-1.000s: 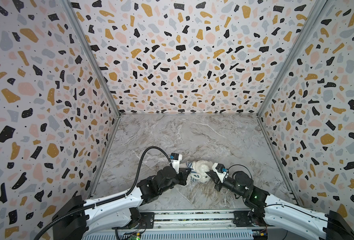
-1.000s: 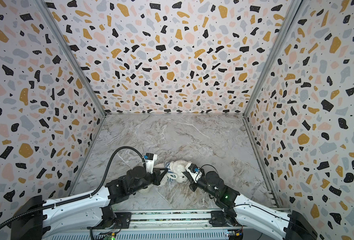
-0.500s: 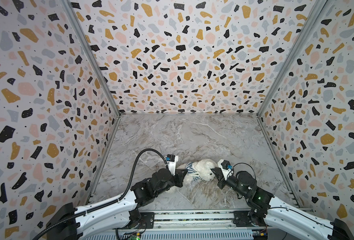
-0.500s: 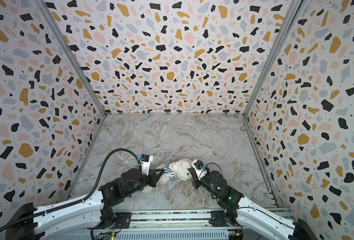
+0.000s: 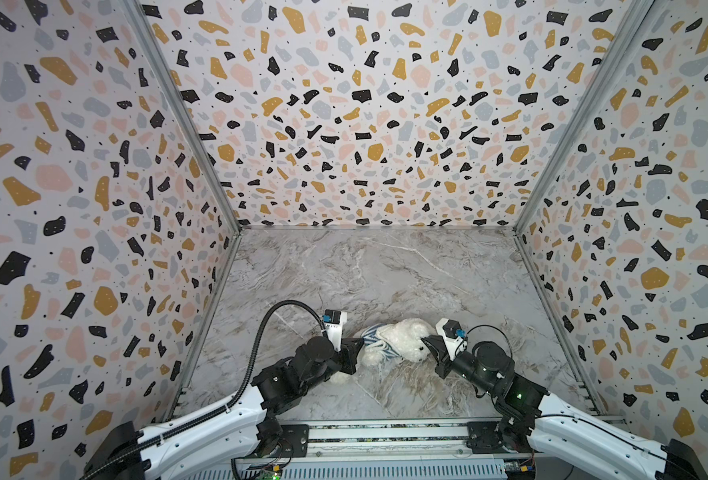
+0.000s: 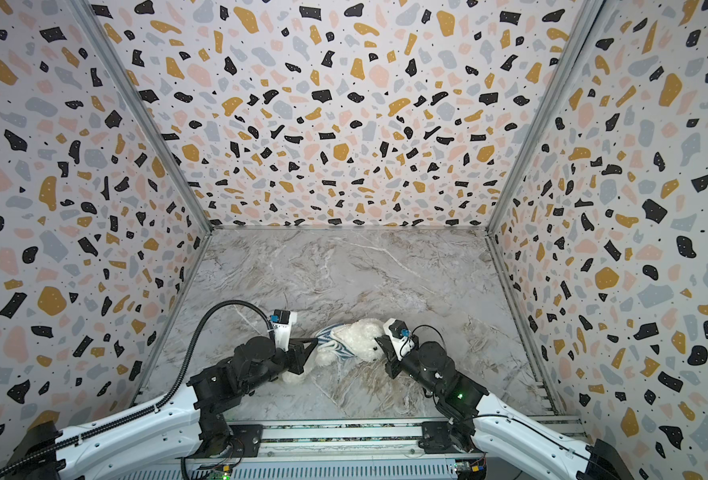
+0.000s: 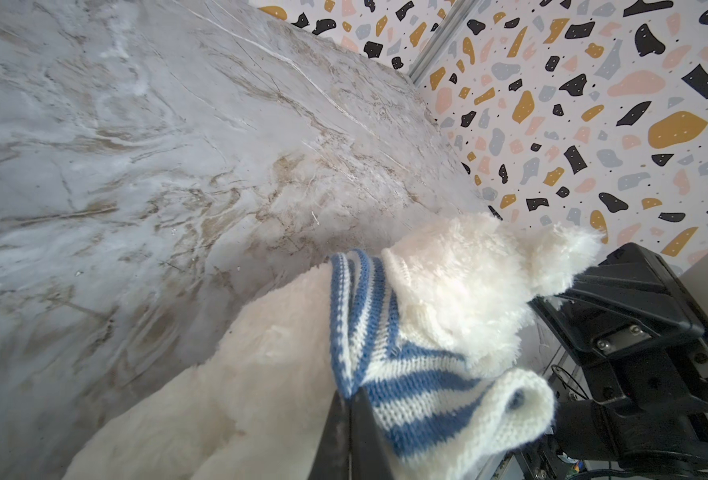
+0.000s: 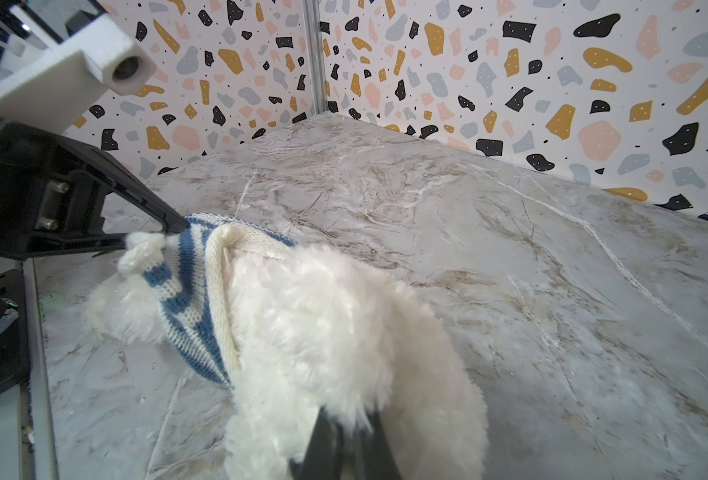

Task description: Dress the teddy bear

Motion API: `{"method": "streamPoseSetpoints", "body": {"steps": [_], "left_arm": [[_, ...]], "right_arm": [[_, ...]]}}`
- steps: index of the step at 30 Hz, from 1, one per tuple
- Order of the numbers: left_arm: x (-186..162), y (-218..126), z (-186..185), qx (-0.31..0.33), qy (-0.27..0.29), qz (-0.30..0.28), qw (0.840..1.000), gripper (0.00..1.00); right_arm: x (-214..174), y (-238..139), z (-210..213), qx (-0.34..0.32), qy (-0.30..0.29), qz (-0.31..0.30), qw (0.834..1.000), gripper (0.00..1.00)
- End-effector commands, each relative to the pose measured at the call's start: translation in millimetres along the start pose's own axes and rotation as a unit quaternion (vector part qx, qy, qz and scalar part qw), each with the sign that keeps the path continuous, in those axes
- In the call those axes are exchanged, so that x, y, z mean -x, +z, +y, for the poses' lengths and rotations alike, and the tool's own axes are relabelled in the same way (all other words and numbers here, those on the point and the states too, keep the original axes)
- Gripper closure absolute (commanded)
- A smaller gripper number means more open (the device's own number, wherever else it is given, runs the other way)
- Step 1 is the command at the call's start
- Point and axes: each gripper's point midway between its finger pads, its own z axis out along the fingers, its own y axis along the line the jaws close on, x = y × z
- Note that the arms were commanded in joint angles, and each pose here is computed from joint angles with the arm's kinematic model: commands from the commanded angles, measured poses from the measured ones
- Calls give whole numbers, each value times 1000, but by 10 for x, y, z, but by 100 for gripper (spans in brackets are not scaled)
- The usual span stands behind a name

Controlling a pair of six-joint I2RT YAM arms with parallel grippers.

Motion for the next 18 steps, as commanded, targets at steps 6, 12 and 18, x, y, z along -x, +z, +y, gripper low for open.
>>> {"method": "streamPoseSetpoints", "body": {"steps": [6,12,18], "left_arm": [[23,-83,-549,-149,25,19,988,100],[-249,-39,-752,-178,54,92,978,100],[-513,-54,-770,-170,73,146,972,100]], "right_arm": [[204,-21,-83,-20,0,-34,999,100],[228,-9,-106,-27,7,-35,999,100],[224,-9,-160,-46,23,-35,998,100]]}}
